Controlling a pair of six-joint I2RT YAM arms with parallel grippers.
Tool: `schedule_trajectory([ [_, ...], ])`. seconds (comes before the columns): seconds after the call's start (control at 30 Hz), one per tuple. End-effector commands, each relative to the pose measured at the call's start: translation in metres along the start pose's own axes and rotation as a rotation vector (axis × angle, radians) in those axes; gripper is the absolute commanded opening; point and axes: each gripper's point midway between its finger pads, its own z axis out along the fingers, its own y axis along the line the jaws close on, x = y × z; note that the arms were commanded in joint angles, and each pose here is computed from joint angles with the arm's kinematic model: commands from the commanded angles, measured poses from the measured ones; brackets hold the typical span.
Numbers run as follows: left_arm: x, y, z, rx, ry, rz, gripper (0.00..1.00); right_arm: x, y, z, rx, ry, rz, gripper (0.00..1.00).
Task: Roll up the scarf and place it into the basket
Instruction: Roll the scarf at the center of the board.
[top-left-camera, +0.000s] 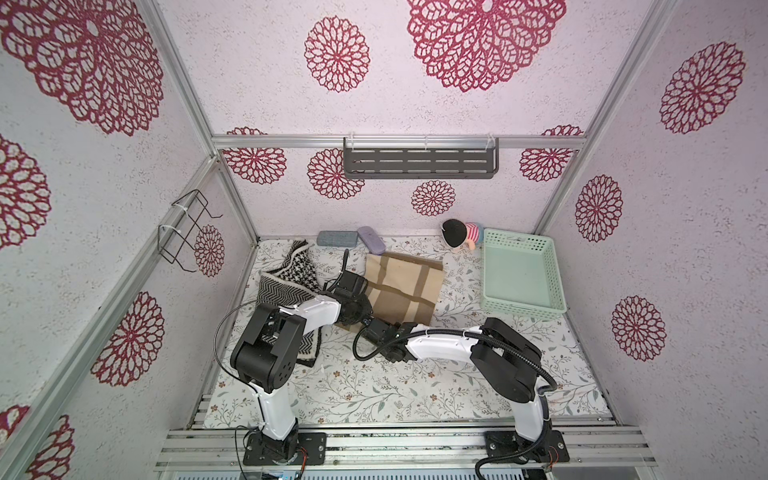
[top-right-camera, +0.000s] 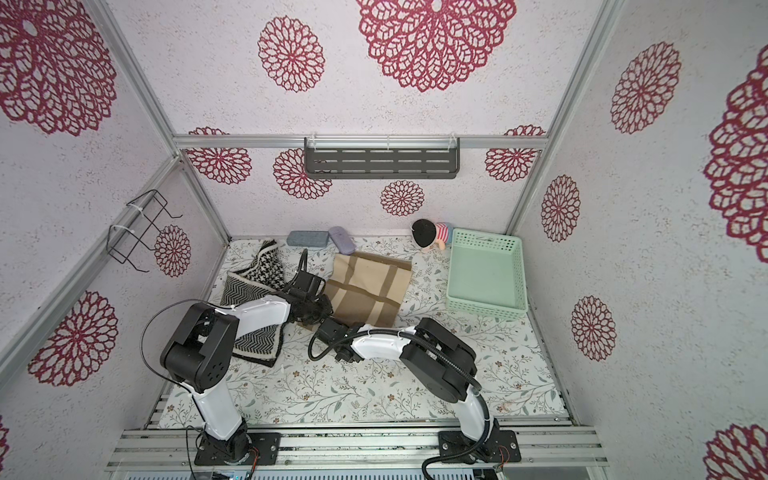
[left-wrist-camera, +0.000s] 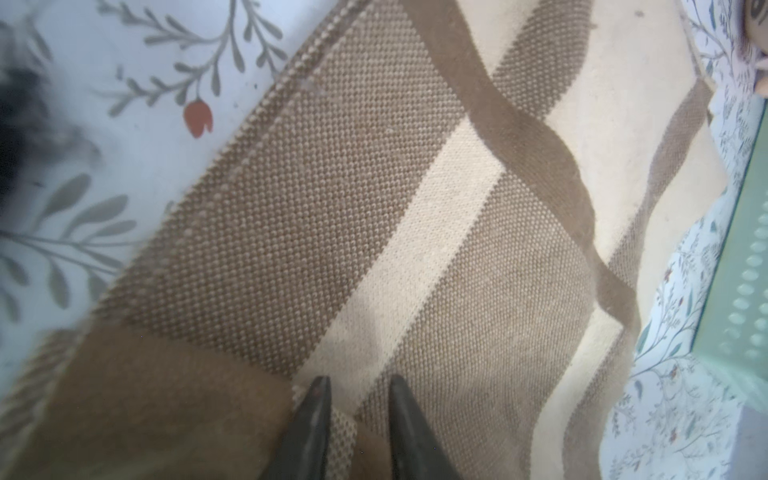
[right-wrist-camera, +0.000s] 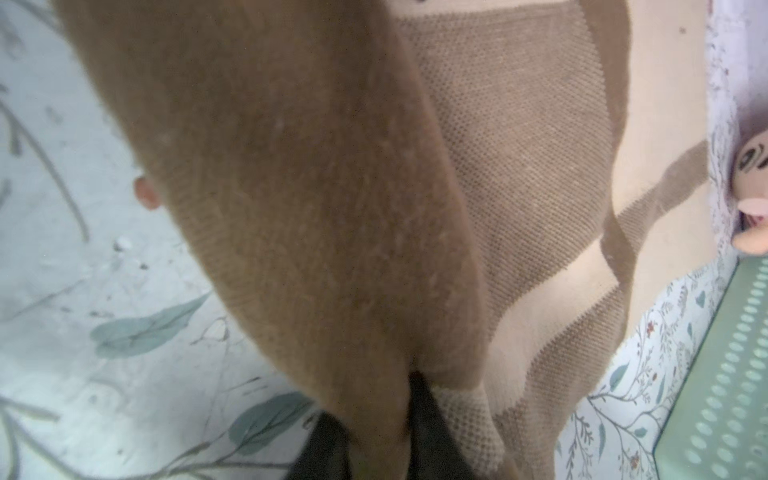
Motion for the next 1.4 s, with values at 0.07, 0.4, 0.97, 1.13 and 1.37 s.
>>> schedule_trajectory([
  [0.07,-0.026,0.004,-0.051,-0.028,-0.130,0.036,0.49,-0.001,0.000,-0.017,-0.175,0.037,0.157,0.00],
  [0.4,0.006,0.023,-0.103,-0.103,-0.211,0.125,0.95,-0.028,0.026,-0.074,-0.722,0.068,0.584,0.00],
  [0.97,0.039,-0.013,-0.097,-0.062,-0.237,0.244,0.85,-0.024,-0.004,-0.046,-1.024,0.165,0.835,0.00],
  [1.13,0.039,-0.018,-0.082,-0.072,-0.208,0.271,0.74,-0.021,-0.013,-0.031,-1.052,0.183,0.870,0.00],
  [1.37,0.026,-0.031,-0.054,-0.076,-0.189,0.271,0.56,-0.013,-0.019,-0.013,-1.045,0.215,0.882,0.00],
])
